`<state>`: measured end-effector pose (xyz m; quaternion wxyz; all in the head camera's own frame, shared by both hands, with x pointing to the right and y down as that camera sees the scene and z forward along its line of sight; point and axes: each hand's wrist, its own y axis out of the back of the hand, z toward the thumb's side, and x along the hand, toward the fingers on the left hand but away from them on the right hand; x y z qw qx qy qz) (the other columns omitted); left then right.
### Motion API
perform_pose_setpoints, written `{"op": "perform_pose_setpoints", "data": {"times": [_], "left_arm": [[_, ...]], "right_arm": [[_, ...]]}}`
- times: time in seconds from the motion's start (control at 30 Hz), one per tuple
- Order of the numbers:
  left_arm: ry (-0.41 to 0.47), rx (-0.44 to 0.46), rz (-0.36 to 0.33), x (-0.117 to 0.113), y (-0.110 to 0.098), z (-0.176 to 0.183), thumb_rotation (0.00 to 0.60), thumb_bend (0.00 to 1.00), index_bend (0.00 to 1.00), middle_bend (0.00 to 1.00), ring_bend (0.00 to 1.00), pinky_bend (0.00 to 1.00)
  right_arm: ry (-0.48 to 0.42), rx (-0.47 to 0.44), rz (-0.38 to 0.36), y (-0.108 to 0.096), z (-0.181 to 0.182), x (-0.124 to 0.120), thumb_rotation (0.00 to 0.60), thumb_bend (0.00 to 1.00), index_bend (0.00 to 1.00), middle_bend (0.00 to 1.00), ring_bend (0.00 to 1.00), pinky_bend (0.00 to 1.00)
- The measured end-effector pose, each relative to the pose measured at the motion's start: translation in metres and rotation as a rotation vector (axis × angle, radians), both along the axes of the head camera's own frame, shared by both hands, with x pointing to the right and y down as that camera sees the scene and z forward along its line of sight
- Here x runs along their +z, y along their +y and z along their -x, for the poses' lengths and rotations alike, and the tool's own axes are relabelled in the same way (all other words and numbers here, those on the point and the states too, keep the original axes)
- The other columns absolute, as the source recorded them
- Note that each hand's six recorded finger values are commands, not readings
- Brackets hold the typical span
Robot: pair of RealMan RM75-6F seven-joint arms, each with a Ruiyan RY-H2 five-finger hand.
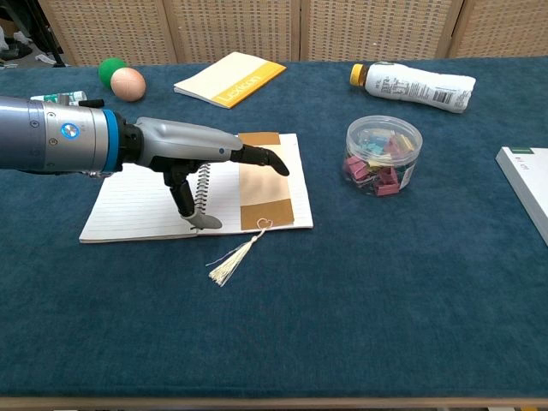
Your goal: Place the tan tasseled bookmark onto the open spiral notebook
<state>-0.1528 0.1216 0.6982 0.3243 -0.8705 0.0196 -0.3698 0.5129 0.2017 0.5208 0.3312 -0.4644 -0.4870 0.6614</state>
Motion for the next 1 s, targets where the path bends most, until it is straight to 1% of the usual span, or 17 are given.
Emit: {"op": "perform_pose_setpoints", "data": {"times": [0.17, 0.4, 0.73, 1.0], "left_arm": [[-0.008, -0.003, 0.018, 0.007, 0.004, -0.004, 0.6, 0.32, 0.09, 0.0, 0.0, 0.0], [-0.032, 0.011, 0.022, 0.015, 0.006, -0.005, 0.6, 0.32, 0.09, 0.0, 0.0, 0.0], [-0.061, 0.021, 0.01, 0.02, 0.007, 0.002, 0.6, 0.32, 0.09, 0.0, 0.0, 0.0], [-0.061, 0.01, 0.013, 0.016, 0.007, 0.009, 0.6, 0.32, 0.09, 0.0, 0.0, 0.0]], "right_arm": [[0.0, 0.002, 0.0, 0.0, -0.001, 0.0, 0.6, 0.0, 0.0, 0.0, 0.0, 0.0], [0.001, 0.003, -0.001, 0.0, -0.001, 0.0, 0.6, 0.0, 0.0, 0.0, 0.0, 0.0], [0.002, 0.004, -0.002, 0.0, -0.002, -0.001, 0.6, 0.0, 0.0, 0.0, 0.0, 0.0], [0.002, 0.002, -0.002, 0.0, -0.001, -0.001, 0.6, 0.0, 0.0, 0.0, 0.0, 0.0]]}}
